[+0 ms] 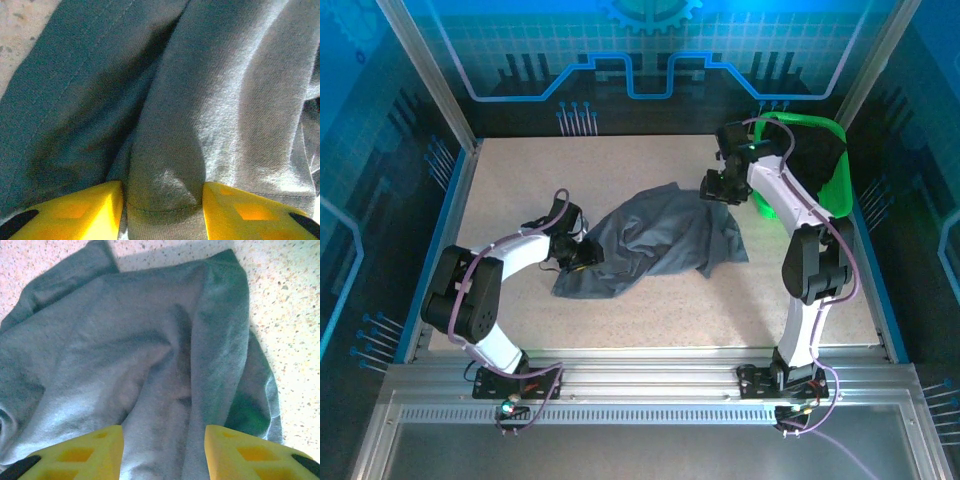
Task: Fold and stack the t-shirts
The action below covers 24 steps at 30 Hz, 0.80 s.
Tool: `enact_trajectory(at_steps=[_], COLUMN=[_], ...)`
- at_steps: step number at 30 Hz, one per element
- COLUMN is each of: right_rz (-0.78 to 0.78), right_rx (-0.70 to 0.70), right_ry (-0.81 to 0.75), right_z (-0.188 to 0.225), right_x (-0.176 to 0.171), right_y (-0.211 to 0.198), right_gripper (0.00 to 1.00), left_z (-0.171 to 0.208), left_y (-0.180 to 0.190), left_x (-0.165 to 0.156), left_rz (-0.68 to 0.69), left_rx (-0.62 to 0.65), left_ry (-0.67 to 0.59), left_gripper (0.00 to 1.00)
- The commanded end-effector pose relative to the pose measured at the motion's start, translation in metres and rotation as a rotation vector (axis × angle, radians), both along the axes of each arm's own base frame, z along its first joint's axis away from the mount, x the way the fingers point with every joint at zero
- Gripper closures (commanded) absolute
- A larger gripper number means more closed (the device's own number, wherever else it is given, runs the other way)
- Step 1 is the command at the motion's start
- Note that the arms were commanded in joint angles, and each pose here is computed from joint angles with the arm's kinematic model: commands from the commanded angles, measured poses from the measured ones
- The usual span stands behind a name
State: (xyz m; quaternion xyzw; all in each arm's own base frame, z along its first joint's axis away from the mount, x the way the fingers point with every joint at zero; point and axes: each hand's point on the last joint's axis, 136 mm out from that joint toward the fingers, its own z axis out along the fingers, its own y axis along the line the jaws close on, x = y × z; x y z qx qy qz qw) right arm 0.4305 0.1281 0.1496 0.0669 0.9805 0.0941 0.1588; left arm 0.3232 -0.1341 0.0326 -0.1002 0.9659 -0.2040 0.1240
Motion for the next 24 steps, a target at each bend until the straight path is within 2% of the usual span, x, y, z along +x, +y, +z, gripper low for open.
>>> enact_trajectory(at_steps=[1,6,13,18,20,24], right_rz=[0.008,0.013,0.017,0.019,0.019,0.014], right_rx=[0.028,0.023,0.026,0.025,0.024,0.028], right_ry=[-0.032,-0.031,-0.027,-0.019,-0.017,-0.011], right_z=[0.015,0.014,0.012,0.008,0.007,0.006], right_x=[-0.004,-0.008,-0.013,-0.018,-0.021,-0.03], right_y=[0.008,0.008,0.008,0.008,0.007,0.007], right_gripper=[0.53,0.53,0.54,0.54,0.55,0.56], left_z=[0.006,0.027,0.032,0.033,0.034,0.036], left_y=[-0.007,-0.014,-0.017,-0.016,-0.017,-0.019], left_x=[0.0,0.0,-0.007,-0.008,-0.007,-0.004], left_rz=[0.015,0.001,-0.009,-0.011,-0.015,-0.014], left_rx=[-0.042,-0.041,-0.017,-0.004,-0.003,-0.003], left_ry=[-0.009,-0.053,-0.053,-0.052,-0.056,-0.058], left_gripper=[0.58,0.61,0.63,0.68,0.75,0.95])
